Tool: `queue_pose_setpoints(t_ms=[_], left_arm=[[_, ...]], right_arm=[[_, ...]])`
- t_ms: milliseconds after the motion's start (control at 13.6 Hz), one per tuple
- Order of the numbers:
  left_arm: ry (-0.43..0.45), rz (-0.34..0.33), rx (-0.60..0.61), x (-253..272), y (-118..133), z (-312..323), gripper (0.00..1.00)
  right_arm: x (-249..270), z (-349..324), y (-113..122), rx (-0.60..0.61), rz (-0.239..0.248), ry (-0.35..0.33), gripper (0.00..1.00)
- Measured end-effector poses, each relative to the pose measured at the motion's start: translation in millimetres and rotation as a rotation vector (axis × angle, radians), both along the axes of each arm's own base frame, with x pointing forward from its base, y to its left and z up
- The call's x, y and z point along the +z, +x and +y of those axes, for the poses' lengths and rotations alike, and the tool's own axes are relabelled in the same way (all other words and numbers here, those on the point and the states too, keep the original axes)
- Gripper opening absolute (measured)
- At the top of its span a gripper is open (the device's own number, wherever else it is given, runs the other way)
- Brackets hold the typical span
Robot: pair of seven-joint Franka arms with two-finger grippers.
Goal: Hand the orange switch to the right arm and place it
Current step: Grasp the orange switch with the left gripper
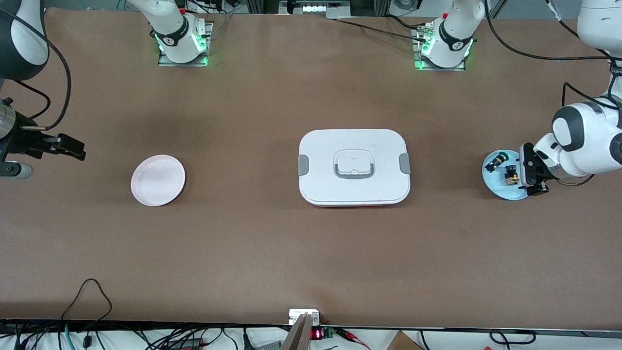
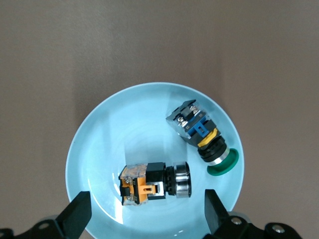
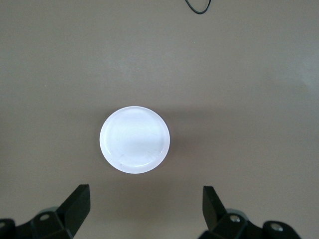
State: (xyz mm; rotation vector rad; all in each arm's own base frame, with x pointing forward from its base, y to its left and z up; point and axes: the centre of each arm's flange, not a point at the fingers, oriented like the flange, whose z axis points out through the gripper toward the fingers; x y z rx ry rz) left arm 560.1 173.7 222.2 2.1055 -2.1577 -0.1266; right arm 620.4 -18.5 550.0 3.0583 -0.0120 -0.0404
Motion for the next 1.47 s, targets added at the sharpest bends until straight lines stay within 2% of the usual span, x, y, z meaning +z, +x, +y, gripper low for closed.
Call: queue_pose_setpoints(t_ms=[587,1028,1101,1174,1248,1321,1468], left_arm=[[-0.035,0.02,0.03,-24.4,-7.0,5.8,1.0],[-0.035,-0.001,0.041,-45.3,-12.6,4.6,1.0],[-0.035,-0.004,0.039,-45.6,-12.4,4.7,0.93],[-0.035,-0.006,0.036,-45.5,-12.2,4.8,0.93],[-0.035,-0.008,0.03,-45.3,-12.0,4.9,0.86],[-0.035,-0.013,0.019,-44.7,-11.3,5.0,0.74],[-0.036,-0.032,0.017,-40.1,-7.1,6.2,0.72]], right_arm=[[0.3,4.4,-0.1,0.006,0.0,0.005,1.0],[0.2,-0.1,-1.3,-0.013,0.004,0.043,1.0],[0.1,1.2,-1.3,-0.011,0.005,0.043,1.0],[-0.1,3.6,-1.5,-0.008,0.008,0.045,1.0],[-0.5,6.6,-1.5,-0.003,0.01,0.047,1.0],[-0.9,9.6,-1.4,0.001,0.011,0.048,1.0],[-5.0,16.3,-0.9,0.01,0.02,0.057,1.0]])
